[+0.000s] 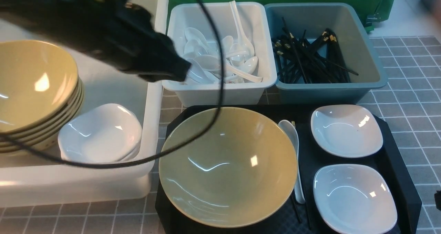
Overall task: On grey table put chopsticks spoon bowls plates into blue grey white boxes.
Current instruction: 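Grasp the large bowl on the tray by its rim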
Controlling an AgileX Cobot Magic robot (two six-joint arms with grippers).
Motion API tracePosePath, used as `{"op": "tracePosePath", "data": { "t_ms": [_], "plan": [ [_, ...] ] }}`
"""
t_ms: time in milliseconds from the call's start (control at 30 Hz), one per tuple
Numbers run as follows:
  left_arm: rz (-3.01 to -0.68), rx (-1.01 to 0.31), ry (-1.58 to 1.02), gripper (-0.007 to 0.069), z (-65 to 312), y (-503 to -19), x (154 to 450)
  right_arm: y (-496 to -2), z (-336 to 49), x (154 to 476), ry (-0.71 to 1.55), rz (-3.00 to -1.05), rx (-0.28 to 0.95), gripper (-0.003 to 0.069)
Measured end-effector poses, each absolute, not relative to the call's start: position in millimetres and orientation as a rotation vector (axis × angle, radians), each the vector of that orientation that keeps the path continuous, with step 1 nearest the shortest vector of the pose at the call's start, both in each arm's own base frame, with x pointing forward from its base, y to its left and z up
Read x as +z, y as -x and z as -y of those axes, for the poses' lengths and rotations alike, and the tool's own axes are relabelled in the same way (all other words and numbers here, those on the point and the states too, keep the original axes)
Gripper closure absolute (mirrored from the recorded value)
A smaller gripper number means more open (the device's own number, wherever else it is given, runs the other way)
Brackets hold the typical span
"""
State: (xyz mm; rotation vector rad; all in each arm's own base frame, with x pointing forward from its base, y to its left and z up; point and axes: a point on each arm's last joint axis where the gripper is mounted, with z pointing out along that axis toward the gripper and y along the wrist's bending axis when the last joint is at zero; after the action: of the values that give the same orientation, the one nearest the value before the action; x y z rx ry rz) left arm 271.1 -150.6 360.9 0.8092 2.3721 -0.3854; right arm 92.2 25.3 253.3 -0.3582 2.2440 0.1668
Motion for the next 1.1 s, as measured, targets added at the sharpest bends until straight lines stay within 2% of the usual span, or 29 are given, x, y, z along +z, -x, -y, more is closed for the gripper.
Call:
{"op": "tracePosePath", "data": {
  "t_ms": [133, 233, 267, 300, 333, 367, 433, 600, 867, 1100],
  "plan": [
    [-2.410, -0.251, -0.907, 0.0592, 174, -286, 343, -93, -26, 251, 0.353, -2.242, 0.173, 0.0627],
    [-2.420, -0.083, -1.045, 0.0521, 193, -299, 319, -94, -26, 251, 0.347, -2.231, 0.176, 0.0627],
    [-2.422, -0.031, -1.089, 0.0475, 199, -303, 310, -94, -26, 251, 0.345, -2.227, 0.175, 0.0627],
    [-2.422, -0.024, -1.099, 0.0468, 201, -304, 308, -94, -26, 251, 0.345, -2.226, 0.175, 0.0627],
    [-2.430, 0.028, -1.134, 0.0416, 204, -310, 297, -94, -26, 251, 0.344, -2.223, 0.174, 0.0627],
    [-2.434, 0.048, -1.149, 0.0400, 206, -313, 292, -94, -26, 251, 0.344, -2.223, 0.174, 0.0627],
    [-2.466, 0.116, -1.187, 0.0302, 210, -324, 270, -94, -26, 252, 0.343, -2.219, 0.174, 0.0627],
    [-2.537, 0.166, -1.209, 0.0184, 215, -335, 237, -94, -26, 252, 0.342, -2.218, 0.173, 0.0626],
    [-2.612, 0.153, -1.235, 0.0184, 222, -342, 202, -94, -26, 252, 0.342, -2.218, 0.174, 0.0624],
    [-2.605, 0.096, -1.309, 0.0307, 227, -342, 199, -95, -26, 253, 0.328, -2.204, 0.188, 0.0620]
  ]
}}
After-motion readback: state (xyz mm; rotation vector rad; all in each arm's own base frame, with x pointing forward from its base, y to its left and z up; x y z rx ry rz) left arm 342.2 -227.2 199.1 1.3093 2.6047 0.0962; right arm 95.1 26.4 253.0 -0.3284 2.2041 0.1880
